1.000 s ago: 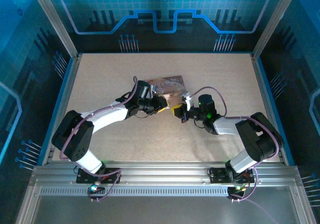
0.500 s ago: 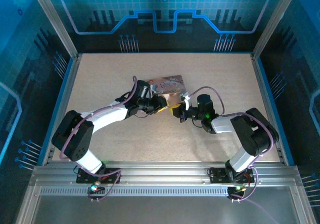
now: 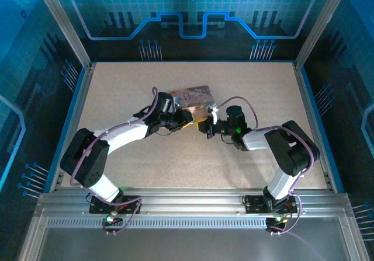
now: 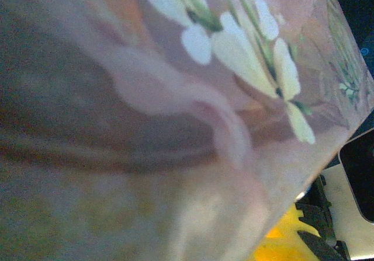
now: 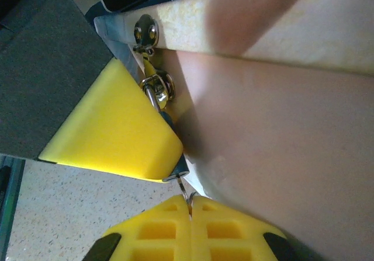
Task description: Unlock the padlock with the key
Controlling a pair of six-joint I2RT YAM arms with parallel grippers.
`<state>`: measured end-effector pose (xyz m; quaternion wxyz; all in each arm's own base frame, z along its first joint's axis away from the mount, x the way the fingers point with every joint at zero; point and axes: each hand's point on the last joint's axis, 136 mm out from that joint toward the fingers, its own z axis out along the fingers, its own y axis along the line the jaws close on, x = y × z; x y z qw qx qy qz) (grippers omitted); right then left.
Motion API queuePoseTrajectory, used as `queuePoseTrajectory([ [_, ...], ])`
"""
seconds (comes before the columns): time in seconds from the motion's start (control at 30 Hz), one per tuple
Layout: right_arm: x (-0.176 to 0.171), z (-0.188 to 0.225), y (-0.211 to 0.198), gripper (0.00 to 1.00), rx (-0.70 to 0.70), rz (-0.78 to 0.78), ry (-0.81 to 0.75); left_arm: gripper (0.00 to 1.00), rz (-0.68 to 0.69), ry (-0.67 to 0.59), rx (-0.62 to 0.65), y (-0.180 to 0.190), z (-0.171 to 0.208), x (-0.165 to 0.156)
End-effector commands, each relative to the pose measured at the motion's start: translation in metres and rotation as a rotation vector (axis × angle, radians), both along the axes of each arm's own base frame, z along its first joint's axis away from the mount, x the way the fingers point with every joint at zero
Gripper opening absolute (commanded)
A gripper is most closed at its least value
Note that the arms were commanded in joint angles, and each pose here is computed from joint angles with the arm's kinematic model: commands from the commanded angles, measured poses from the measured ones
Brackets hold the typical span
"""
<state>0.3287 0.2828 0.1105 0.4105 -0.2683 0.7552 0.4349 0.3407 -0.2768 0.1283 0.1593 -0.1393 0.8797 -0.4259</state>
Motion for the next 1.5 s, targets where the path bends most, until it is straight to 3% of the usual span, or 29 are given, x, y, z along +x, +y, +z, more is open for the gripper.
queuePoseTrajectory([
  [0.0, 0.015, 0.029, 0.015, 0.0, 0.055, 0.012, -0.077, 0.18, -0.098, -0.035, -0.097, -0.023, 0.025, -0.012],
  [0.73, 0.024, 0.038, 0.025, 0.0, 0.082, 0.01, -0.072, 0.18, -0.102, 0.0, -0.09, -0.025, 0.003, -0.012],
  [1.27, 0.004, -0.032, 0.002, 0.0, -0.081, -0.02, 0.086, 0.18, -0.082, 0.007, -0.085, -0.03, -0.022, 0.002],
  [1.47, -0.006, -0.052, -0.01, 0.0, -0.122, -0.029, 0.142, 0.25, -0.065, 0.003, -0.086, -0.032, -0.027, 0.008],
])
